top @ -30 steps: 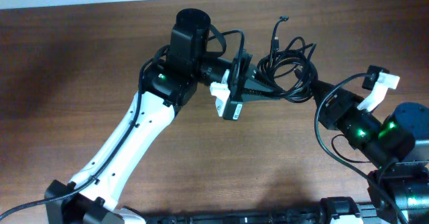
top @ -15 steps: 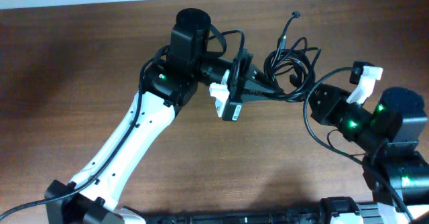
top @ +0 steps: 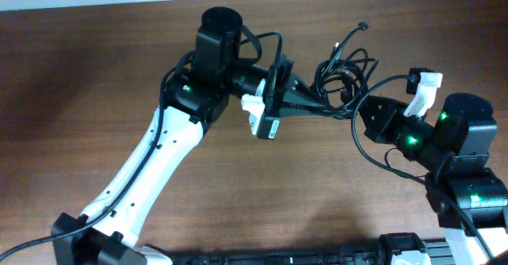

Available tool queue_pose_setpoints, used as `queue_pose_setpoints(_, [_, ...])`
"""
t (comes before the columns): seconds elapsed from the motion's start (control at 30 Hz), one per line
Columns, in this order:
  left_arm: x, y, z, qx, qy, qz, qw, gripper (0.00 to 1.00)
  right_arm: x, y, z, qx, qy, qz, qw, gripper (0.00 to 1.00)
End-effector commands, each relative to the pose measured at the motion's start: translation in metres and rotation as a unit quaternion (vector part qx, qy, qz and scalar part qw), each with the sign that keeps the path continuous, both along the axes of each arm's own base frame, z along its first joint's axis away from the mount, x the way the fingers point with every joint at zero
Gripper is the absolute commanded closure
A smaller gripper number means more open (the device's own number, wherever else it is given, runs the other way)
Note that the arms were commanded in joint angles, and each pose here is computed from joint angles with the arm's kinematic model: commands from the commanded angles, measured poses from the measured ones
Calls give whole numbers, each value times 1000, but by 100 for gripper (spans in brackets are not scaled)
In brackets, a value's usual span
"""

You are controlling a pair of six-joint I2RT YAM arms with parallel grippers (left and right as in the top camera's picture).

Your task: Untangle cables

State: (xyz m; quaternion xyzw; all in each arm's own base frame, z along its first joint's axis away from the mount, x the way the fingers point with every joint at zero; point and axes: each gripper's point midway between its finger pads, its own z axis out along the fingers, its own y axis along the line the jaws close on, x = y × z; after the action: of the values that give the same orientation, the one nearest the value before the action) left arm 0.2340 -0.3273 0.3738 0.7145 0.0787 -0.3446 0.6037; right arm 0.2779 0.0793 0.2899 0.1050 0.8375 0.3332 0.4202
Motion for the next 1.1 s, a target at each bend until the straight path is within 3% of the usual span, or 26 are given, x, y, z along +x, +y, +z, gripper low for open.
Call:
queue_pose_setpoints(0.0, [-8, 13, 19, -17, -18, -10, 1000, 100, 3, -2, -1, -12, -7, -1, 1000, 91])
queue_pose_setpoints(0.03, [-2, 10, 15, -6, -13, 11, 1000, 100, 2, 3, 5, -3, -17, 15, 1000, 78])
queue_pose_setpoints(0.1, [5, 8, 10, 8, -3, 34, 999, 100, -1, 10, 16, 7, -39, 36, 999, 65])
queue_pose_setpoints(0.23, [5, 8, 6, 17, 10, 37, 999, 100, -7, 11, 34, 17, -69, 33, 997, 53])
queue_pose_setpoints(0.5, [16, 5, 1, 33, 17, 73, 997, 100, -26, 11, 52, 22, -101, 30, 994, 51])
queue_pose_setpoints(0.73, [54, -1, -5, 88, 143, 190, 967, 100, -28, 6, 50, 31, -88, 10, 996, 47])
queue_pose_setpoints(0.77, [66, -1, -5, 94, 183, 227, 952, 100, -27, 2, 47, 32, -80, -5, 996, 47])
queue_pose_setpoints(0.8, [89, 2, -7, 99, 249, 294, 918, 100, -25, -1, 43, 28, -73, -18, 997, 47])
queue_pose_setpoints(0.9, [123, 12, -14, 92, 351, 390, 846, 100, -25, -3, 42, 24, -72, -20, 997, 47])
queue_pose_setpoints(1.0, [135, 19, -16, 75, 502, 412, 757, 100, -25, -3, 42, -34, -105, 6, 994, 47])
queue_pose_setpoints(1.07, [135, 20, -17, 73, 546, 406, 729, 100, -25, -3, 42, -64, -122, 19, 990, 47])
